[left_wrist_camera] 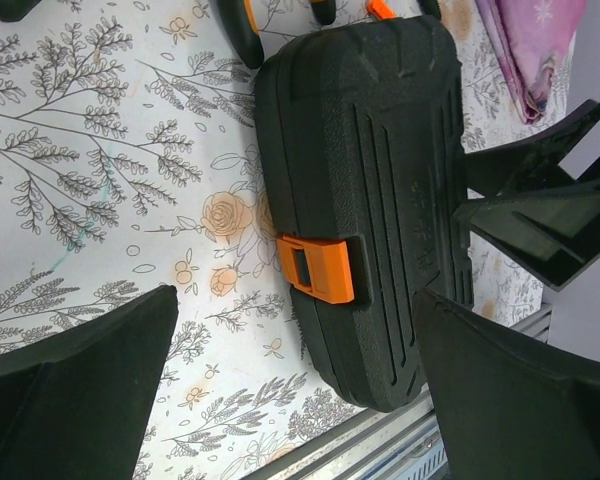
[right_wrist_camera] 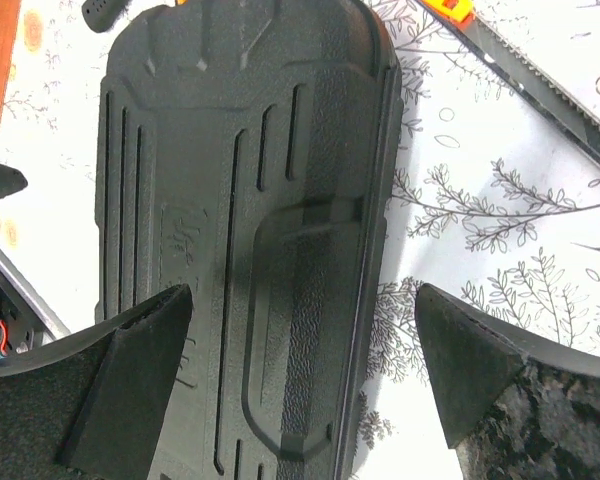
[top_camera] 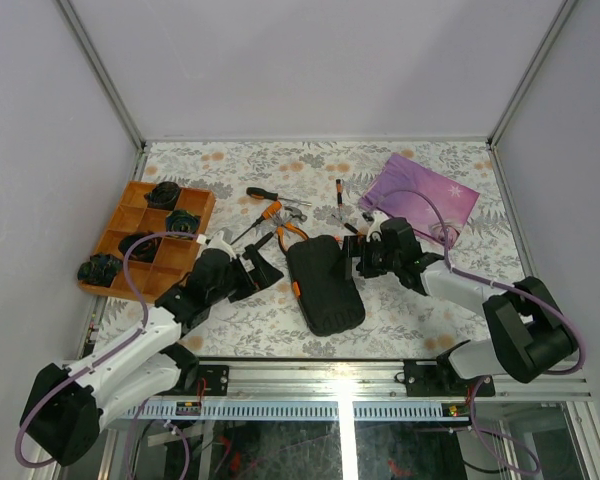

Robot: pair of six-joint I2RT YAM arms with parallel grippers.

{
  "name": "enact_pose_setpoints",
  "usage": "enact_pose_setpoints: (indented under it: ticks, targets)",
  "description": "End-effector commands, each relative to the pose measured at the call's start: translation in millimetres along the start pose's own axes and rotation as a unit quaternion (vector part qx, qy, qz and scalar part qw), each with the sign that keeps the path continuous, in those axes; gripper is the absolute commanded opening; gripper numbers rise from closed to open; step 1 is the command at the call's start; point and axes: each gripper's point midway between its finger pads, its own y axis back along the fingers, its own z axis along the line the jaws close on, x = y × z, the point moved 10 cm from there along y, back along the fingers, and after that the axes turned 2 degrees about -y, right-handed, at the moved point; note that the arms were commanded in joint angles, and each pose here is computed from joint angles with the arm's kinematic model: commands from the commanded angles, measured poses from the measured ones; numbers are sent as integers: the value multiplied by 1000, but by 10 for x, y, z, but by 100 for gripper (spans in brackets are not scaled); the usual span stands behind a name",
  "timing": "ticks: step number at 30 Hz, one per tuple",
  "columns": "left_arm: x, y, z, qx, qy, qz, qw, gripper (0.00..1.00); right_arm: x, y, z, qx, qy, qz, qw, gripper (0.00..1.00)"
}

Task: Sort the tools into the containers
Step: Move the storage box to the center of the board.

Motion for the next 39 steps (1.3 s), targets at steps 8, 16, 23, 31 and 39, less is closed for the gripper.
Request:
enact_pose_setpoints:
  ticks: [8, 16, 23, 31, 39]
  targets:
    - [-64, 92, -64, 51, 13, -63, 997, 100, 22, -47, 82, -65, -15, -5, 998, 100]
    - [23, 143, 6, 94, 3, -78, 993, 100, 111, -138, -51, -11, -40, 21, 999, 73]
    - [78, 74, 8, 95, -23, -31, 995, 100, 193, -111, -144, 36, -75, 11, 996, 61]
    - [73, -33, -66, 118, -7, -9, 993, 100, 295, 0, -319, 27, -136, -11, 990, 54]
    - [99, -110, -39, 113, 5, -1, 994, 100, 409, 2, -438, 16, -167, 2, 986, 48]
